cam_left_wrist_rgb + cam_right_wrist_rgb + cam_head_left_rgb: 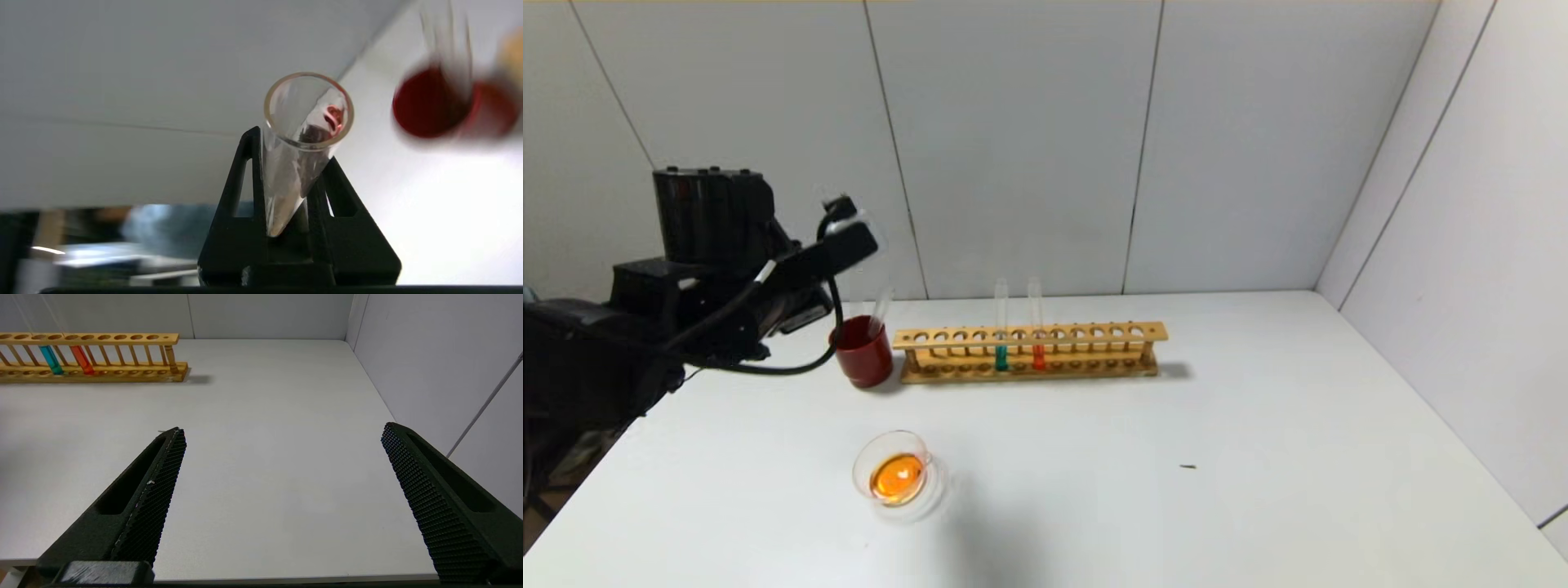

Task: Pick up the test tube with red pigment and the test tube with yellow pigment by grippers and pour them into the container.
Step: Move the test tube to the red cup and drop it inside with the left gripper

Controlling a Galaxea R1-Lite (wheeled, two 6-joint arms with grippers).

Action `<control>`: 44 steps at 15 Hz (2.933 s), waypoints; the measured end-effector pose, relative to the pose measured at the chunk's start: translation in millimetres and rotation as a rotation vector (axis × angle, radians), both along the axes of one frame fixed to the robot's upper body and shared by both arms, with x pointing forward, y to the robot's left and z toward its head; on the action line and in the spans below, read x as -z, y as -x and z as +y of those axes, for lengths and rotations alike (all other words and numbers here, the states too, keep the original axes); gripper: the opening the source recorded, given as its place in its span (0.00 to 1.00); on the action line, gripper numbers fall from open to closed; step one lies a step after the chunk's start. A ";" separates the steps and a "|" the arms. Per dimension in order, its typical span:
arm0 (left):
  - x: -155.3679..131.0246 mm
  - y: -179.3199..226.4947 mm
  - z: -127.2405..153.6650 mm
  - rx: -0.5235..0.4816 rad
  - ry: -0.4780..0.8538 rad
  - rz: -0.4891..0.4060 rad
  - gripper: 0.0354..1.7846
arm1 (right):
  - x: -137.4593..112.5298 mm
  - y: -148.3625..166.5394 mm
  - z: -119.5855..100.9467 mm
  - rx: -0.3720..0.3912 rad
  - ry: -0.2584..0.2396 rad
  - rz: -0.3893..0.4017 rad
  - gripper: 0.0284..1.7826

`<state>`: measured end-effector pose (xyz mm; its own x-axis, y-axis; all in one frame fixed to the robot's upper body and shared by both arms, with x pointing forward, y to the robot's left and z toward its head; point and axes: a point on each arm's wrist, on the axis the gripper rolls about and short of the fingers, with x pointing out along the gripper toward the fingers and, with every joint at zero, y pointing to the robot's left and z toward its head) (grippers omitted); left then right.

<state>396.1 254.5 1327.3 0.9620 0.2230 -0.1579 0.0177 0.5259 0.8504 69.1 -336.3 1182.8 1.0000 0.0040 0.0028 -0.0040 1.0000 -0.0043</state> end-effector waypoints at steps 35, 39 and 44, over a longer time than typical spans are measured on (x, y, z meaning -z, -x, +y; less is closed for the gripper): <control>105.6 -90.0 38.8 -0.094 0.954 0.002 0.17 | 0.0 0.0 0.0 0.000 0.000 0.000 0.98; 108.1 -90.5 38.8 -0.097 0.952 0.007 0.19 | 0.0 0.0 0.0 0.000 0.000 0.000 0.98; 105.1 -90.9 38.8 -0.093 0.953 -0.003 0.48 | 0.0 0.0 0.0 0.000 0.000 0.000 0.98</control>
